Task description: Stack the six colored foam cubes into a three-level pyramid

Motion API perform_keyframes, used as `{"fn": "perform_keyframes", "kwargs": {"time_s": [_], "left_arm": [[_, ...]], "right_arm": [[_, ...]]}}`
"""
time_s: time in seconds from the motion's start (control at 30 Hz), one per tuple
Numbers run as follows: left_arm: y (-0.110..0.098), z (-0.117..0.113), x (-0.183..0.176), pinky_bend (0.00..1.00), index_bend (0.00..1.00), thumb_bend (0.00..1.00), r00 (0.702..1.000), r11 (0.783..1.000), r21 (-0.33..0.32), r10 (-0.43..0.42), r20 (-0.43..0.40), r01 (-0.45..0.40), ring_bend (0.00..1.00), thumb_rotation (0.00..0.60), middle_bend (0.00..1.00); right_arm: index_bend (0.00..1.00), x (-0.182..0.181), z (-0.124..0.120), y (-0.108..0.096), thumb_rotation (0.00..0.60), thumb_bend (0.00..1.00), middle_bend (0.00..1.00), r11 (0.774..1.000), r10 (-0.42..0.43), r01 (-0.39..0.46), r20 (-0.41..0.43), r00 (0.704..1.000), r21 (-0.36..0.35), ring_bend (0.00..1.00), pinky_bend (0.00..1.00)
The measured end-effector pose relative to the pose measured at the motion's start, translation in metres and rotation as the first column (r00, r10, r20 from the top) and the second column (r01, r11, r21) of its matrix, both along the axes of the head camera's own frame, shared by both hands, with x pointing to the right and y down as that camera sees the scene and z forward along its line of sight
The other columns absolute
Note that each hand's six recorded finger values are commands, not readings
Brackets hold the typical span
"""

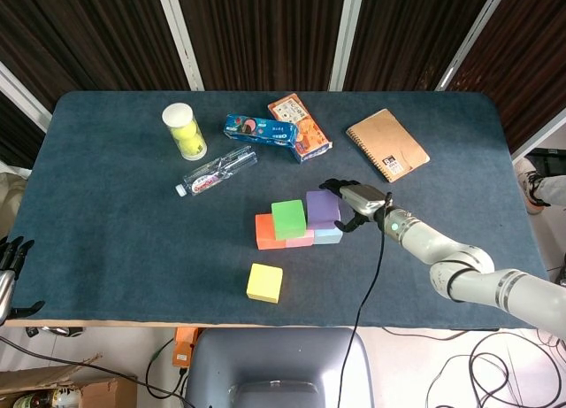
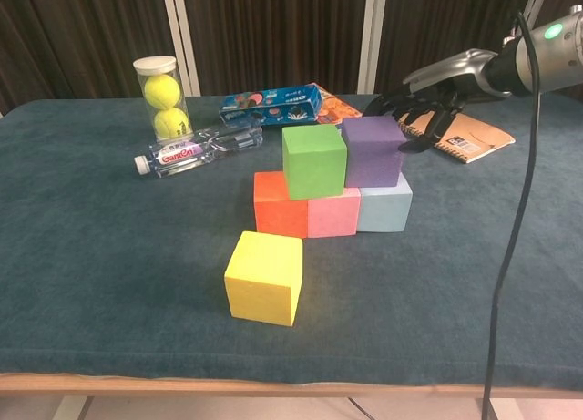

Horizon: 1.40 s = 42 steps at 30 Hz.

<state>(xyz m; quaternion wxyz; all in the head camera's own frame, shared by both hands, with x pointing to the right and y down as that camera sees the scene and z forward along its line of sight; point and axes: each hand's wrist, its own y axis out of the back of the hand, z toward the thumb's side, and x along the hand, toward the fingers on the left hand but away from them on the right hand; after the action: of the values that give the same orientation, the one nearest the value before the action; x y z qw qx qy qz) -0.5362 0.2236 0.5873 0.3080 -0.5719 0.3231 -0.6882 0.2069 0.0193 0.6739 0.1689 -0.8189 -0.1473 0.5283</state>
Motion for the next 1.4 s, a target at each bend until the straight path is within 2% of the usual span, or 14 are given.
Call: {"fn": "perform_keyframes", "kwargs": {"time_s": [0.17, 0.47, 0.73, 0.97, 1.4], "left_arm": [[0.0, 0.001, 0.0, 0.11, 0.05, 0.12, 1.0, 1.0, -0.005, 0.0, 0.002, 0.0, 0.0, 0.583, 0.0], [0.0, 0.001, 0.002, 0.11, 0.05, 0.12, 1.0, 1.0, -0.005, 0.008, 0.002, -0.008, 0.0, 0.585, 0.0], [0.0, 0.007, 0.005, 0.11, 0.05, 0.12, 1.0, 1.0, -0.023, 0.016, 0.005, -0.016, 0.0, 0.583, 0.0], [0.0, 0.003, 0.004, 0.11, 0.05, 0.12, 1.0, 1.0, -0.015, 0.009, 0.014, -0.009, 0.0, 0.582, 0.0], [0.0, 0.004, 0.006, 0.11, 0.05, 0.12, 1.0, 1.0, -0.019, 0.015, 0.013, -0.015, 0.0, 0.585, 0.0]], "right_arm": [[0.0, 0.01, -0.005, -0.003, 0.6, 0.18, 0.0, 0.997, 0.069, -0.07, 0.031, 0.997, 0.027, 0.0, 0.0], [0.0, 0.036, -0.011, -0.001, 0.6, 0.15, 0.0, 0.976, 0.216, -0.216, 0.077, 0.973, -0.001, 0.0, 0.0], [0.03, 0.05, 0.008, 0.003, 0.6, 0.15, 0.0, 0.927, 0.372, -0.363, 0.123, 0.92, -0.089, 0.0, 0.0], [0.05, 0.05, 0.024, 0.003, 0.6, 0.15, 0.0, 0.929, 0.369, -0.36, 0.126, 0.921, -0.09, 0.0, 0.0], [0.06, 0.047, 0.025, 0.009, 0.6, 0.15, 0.0, 0.943, 0.327, -0.315, 0.122, 0.937, -0.109, 0.0, 0.0]]}}
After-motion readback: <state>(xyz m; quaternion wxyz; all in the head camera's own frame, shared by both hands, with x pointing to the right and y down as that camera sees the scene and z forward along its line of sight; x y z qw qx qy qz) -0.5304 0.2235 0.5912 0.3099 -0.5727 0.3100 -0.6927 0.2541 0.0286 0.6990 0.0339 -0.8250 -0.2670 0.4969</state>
